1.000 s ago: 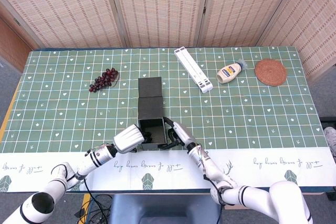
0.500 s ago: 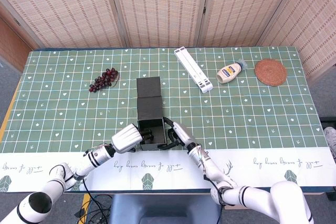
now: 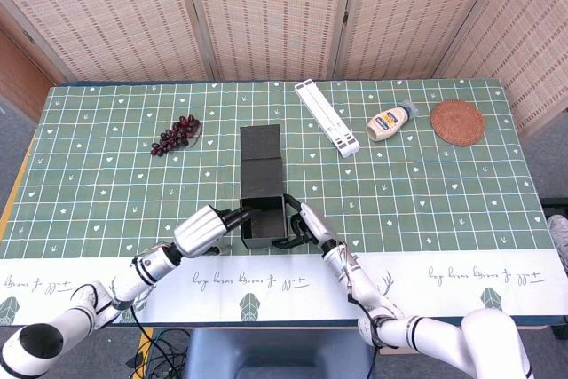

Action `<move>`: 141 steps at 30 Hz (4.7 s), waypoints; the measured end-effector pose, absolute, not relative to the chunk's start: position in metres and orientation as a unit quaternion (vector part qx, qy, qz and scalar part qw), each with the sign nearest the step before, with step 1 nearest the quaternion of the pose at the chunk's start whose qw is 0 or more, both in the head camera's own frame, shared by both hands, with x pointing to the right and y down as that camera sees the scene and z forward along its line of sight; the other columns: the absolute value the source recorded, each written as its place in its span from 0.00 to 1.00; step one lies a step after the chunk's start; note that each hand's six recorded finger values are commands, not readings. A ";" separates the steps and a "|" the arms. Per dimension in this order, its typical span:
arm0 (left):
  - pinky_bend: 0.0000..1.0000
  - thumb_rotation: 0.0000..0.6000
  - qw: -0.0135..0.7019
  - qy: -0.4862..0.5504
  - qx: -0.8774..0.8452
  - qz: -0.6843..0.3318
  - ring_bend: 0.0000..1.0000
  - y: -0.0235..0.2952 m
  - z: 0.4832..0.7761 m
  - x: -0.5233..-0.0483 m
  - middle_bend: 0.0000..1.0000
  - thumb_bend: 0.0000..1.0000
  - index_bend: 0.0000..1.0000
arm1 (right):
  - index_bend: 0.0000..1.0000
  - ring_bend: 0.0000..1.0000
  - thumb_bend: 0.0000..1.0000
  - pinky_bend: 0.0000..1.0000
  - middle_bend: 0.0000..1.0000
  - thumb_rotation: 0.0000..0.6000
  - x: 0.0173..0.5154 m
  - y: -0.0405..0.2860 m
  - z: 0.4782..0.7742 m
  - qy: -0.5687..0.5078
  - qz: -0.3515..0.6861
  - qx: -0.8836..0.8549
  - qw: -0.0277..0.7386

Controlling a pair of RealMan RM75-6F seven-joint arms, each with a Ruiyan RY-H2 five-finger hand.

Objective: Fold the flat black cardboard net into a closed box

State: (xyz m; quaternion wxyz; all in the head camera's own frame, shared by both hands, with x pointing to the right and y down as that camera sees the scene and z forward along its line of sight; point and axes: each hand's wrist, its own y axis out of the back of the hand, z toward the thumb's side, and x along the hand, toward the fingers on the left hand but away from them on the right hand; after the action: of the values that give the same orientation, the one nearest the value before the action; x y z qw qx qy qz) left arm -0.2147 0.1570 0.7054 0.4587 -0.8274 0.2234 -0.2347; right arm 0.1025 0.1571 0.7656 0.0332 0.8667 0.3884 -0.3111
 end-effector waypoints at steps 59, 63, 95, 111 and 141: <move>0.91 1.00 -0.047 0.384 -0.839 -0.383 0.56 0.182 0.756 -0.238 0.00 0.09 0.00 | 0.00 0.64 0.00 1.00 0.04 1.00 0.199 0.092 0.638 0.438 -0.278 0.853 -0.057; 0.91 1.00 -0.059 0.386 -0.841 -0.374 0.56 0.181 0.755 -0.232 0.00 0.09 0.00 | 0.00 0.64 0.00 1.00 0.04 1.00 0.202 0.094 0.641 0.438 -0.280 0.852 -0.055; 0.92 1.00 -0.112 0.437 -0.842 -0.296 0.68 0.183 0.728 -0.209 0.37 0.09 0.37 | 0.00 0.64 0.05 1.00 0.09 1.00 0.202 0.117 0.705 0.421 -0.361 0.831 0.038; 0.92 1.00 -0.104 0.381 -0.885 -0.245 0.67 0.199 0.668 -0.196 0.37 0.09 0.37 | 0.00 0.64 0.09 1.00 0.13 1.00 0.132 0.120 0.721 0.405 -0.340 0.848 0.039; 0.92 1.00 -0.007 0.393 -0.852 -0.344 0.67 0.177 0.732 -0.187 0.37 0.09 0.35 | 0.00 0.64 0.00 1.00 0.39 1.00 0.040 0.096 0.668 0.320 -0.288 0.902 0.029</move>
State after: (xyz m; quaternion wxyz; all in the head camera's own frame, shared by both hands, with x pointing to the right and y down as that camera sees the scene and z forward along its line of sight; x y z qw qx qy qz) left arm -0.1870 0.1768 0.7323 -0.0068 -0.8524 0.3934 -0.3443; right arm 0.0399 0.0961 0.6683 0.0292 0.9021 0.3201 -0.2879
